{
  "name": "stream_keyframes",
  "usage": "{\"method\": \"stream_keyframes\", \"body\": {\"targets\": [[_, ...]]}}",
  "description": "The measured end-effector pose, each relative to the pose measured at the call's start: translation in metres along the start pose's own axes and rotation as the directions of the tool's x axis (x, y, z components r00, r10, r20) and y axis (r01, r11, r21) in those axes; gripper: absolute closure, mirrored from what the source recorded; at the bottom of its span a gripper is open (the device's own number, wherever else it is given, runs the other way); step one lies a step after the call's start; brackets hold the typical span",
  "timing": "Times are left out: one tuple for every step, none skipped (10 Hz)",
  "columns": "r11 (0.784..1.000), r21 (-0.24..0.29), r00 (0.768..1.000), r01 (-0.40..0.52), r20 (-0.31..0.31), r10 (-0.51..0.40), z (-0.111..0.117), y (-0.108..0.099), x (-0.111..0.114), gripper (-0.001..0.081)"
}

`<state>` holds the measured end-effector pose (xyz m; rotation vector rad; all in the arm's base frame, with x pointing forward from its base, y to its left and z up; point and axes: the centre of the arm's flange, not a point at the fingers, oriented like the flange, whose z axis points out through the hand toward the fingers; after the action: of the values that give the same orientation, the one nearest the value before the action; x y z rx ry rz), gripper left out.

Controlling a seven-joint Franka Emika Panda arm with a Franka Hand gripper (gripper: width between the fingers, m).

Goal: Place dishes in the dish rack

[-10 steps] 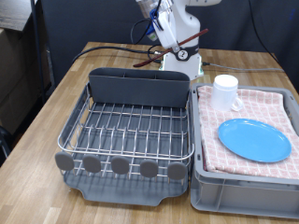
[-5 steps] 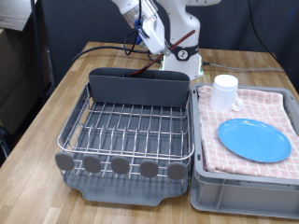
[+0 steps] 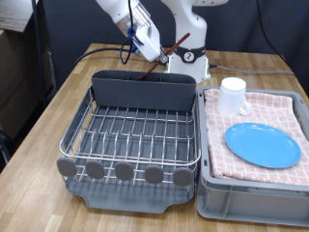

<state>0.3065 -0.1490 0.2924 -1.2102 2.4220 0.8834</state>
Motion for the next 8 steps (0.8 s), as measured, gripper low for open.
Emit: {"method": "stream_keyframes", "body": {"targets": [[1.0,-0.005,1.0,0.002,-0.003,-0.002,0.001,-0.002,0.001,0.0721],[1.0,-0.008,1.0,0.002,-0.004,-0.002,0.003,-0.004,0.003,0.0721],[1.0,-0.01,1.0,0.003,-0.007,-0.003,0.004,-0.006,0.005,0.0721],[1.0,-0.003,1.0,0.009,-0.013,-0.01,0.005,-0.008,0.007,0.0721],[1.0,0.014,1.0,0.018,-0.019,-0.018,0.005,-0.01,0.008,0.0721],[0.999,0.043,0.999,0.025,-0.036,-0.024,0.004,-0.014,0.009,0.0721],[0.996,0.081,0.997,0.038,-0.067,-0.033,0.003,-0.018,0.009,0.0643],[0.993,0.101,0.994,0.057,-0.099,-0.047,0.003,-0.02,0.008,0.0643]]}}
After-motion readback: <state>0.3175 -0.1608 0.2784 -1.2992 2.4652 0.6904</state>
